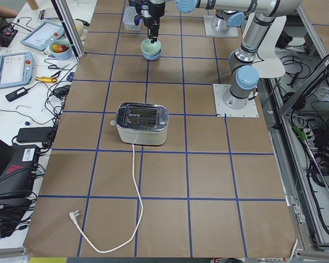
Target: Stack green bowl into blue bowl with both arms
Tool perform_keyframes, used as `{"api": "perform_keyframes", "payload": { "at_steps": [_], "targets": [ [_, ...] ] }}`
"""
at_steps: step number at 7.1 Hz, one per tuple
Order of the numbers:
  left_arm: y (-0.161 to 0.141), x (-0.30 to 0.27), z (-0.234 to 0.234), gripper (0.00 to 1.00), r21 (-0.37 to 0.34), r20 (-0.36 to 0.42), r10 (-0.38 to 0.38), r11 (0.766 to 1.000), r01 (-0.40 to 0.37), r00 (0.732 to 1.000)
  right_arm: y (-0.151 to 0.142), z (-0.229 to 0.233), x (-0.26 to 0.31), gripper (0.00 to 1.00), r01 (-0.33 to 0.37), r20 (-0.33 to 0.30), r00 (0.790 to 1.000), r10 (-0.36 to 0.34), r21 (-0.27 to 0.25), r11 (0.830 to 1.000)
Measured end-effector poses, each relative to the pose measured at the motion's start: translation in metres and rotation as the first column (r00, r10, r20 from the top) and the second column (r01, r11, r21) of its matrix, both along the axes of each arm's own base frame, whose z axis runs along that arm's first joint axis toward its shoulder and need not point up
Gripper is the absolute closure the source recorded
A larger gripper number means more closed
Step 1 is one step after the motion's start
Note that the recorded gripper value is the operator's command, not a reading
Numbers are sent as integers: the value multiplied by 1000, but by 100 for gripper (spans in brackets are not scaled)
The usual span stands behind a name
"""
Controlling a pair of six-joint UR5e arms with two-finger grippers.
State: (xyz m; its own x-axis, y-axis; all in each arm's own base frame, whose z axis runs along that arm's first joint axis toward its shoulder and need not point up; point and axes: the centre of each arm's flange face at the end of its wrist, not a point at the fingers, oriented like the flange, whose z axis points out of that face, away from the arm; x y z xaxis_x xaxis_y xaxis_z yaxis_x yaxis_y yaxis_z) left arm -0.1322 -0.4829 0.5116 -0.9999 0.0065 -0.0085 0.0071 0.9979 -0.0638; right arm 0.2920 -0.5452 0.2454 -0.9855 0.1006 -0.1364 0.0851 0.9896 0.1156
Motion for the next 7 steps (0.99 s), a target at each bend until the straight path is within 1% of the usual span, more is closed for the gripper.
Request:
{"api": "perform_keyframes", "payload": {
  "at_steps": [2, 3, 4, 5, 6, 7],
  "targets": [
    [0, 0, 1, 0, -1, 1, -2, 1000, 2, 1000, -6, 12, -5, 0, -8, 5, 1000, 8, -24, 1000],
    [1, 0, 1, 0, -1, 1, -3, 1000, 3, 1000, -13, 35, -14, 0, -4, 2, 1000, 4, -42, 999],
    [1, -1, 1, 0, -1, 1, -3, 1000, 3, 1000, -17, 68, -28, 0, 1, -23, 1000, -2, -45, 999],
    [1, -1, 0, 0, 0, 1, -4, 1000, 4, 1000, -15, 112, -45, 0, -10, -58, 998, 8, -40, 999],
    [1, -1, 0, 0, 1, 1, -4, 1000, 4, 1000, -10, 156, -61, 0, -39, -77, 996, 35, -45, 998],
    [1, -2, -1, 0, 1, 0, -3, 1000, 3, 1000, -4, 189, -77, 0, -80, -81, 994, 75, -65, 995]
  ]
}}
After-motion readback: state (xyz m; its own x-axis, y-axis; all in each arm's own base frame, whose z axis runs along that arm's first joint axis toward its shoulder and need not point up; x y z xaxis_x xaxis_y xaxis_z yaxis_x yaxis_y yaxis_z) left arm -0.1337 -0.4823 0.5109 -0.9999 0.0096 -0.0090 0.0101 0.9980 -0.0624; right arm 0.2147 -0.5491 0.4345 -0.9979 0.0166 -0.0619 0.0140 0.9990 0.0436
